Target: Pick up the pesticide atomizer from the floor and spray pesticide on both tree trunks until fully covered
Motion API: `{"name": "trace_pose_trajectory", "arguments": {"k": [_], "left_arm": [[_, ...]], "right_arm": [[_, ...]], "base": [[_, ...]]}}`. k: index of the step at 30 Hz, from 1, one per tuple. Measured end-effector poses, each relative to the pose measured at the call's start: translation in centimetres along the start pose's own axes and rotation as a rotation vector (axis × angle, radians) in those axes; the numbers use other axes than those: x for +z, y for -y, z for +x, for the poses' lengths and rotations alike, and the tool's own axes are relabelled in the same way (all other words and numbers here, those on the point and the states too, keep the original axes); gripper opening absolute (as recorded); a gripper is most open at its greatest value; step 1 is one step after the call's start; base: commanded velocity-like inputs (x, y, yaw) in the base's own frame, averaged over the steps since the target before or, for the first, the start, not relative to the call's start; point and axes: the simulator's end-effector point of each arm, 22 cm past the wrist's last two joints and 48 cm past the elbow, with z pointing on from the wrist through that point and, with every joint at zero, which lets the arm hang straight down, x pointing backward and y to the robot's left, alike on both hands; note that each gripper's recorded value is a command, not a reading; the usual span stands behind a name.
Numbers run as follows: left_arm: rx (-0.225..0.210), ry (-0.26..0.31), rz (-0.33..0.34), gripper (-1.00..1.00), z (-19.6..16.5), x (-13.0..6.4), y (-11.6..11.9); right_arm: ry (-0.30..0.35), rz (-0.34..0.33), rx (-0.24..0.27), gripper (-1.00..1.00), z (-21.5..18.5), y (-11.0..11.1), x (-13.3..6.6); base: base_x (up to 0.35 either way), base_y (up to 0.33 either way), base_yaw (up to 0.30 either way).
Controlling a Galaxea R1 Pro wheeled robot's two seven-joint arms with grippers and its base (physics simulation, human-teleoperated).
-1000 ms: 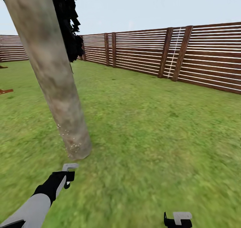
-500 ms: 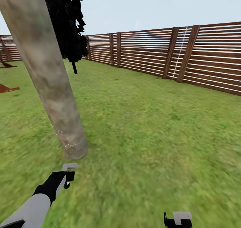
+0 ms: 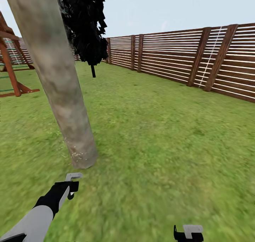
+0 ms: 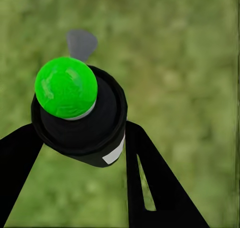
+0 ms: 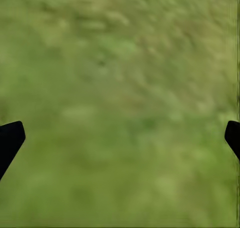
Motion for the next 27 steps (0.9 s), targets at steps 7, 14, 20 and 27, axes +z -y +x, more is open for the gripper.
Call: {"name": "trace_pose_trajectory", "arguments": {"k": [7,14,20,27], "left_arm": [[-0.001,0.02,-0.01,-1.0,-2.3,-0.6,-0.8],[-0.013,0.035,-0.074,-1.0,-6.2,-2.3,-5.3],[0.074,0.06,-0.015,-1.0,-11.4,-4.4,0.9],[0.072,0.052,-0.023,-1.0,-13.7,-5.3,-1.4]], "right_arm": [[0.0,0.008,-0.003,1.0,0.1,0.6,0.1],[0.0,0.007,-0.003,1.0,0.0,0.5,0.1],[0.0,0.008,-0.003,1.0,0.0,0.6,0.1],[-0.001,0.009,-0.003,1.0,0.1,0.6,0.1]], "base": [[-0.01,-0.041,0.004],[-0.169,0.0,0.015],[-0.023,0.0,0.249],[0.0,0.0,0.066]]}}
